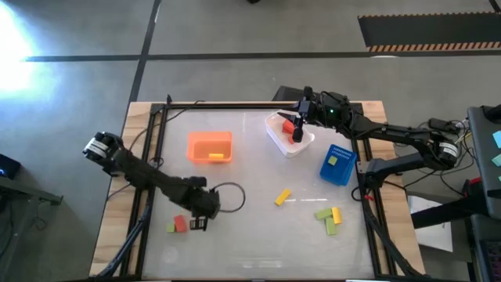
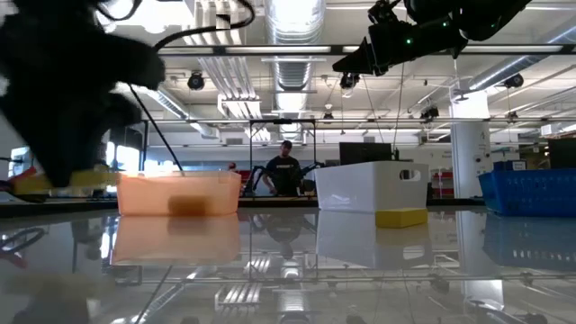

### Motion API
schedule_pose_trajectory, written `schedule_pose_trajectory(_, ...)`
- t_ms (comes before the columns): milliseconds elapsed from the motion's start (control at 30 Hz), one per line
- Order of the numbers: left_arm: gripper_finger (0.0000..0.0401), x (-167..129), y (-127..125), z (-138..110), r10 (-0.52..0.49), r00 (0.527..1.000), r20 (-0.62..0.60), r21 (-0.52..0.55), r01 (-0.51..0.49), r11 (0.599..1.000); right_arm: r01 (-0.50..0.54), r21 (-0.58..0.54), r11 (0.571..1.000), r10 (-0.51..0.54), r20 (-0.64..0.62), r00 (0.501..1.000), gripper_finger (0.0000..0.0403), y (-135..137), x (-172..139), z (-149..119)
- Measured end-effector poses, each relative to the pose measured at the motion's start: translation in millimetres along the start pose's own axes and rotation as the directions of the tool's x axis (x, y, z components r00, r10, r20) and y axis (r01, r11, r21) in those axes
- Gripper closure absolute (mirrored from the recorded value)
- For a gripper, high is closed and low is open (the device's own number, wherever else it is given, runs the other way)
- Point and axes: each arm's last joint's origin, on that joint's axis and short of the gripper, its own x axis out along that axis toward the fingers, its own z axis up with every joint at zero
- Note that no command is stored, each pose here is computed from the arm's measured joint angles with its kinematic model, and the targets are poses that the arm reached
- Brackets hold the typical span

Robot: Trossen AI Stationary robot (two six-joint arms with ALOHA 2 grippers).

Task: Sort & place blocks by color
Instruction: Put the yellow block into the orange bin

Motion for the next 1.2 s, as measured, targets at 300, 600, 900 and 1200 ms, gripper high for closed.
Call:
schedule_pose_trajectory(300, 0.032, -52, 64, 30, 0.04, 0.999, 0.02, -0.024, -0.039, 0.999, -0.001, 0.0, 1.0, 0.001, -0.005, 1.0, 0.033, 0, 0, -1)
schedule_pose_trajectory(600, 0.032, -63, 145, 38, 0.125, 0.992, 0.009, 0.11, -0.125, 0.986, -0.004, 0.001, 1.0, 0.004, -0.014, 1.0, 0.033, 0, 0, -1)
schedule_pose_trajectory(900, 0.032, -53, 212, 34, 0.207, 0.977, -0.055, 0.168, -0.195, 0.966, -0.006, 0.003, 1.0, 0.006, -0.02, 1.0, 0.033, 1, 0, -2)
schedule_pose_trajectory(1200, 0.032, -23, 245, 44, 0.222, 0.973, -0.066, 0.222, -0.203, 0.954, -0.01, 0.006, 1.0, 0.01, -0.033, 0.999, 0.033, 1, 0, -3)
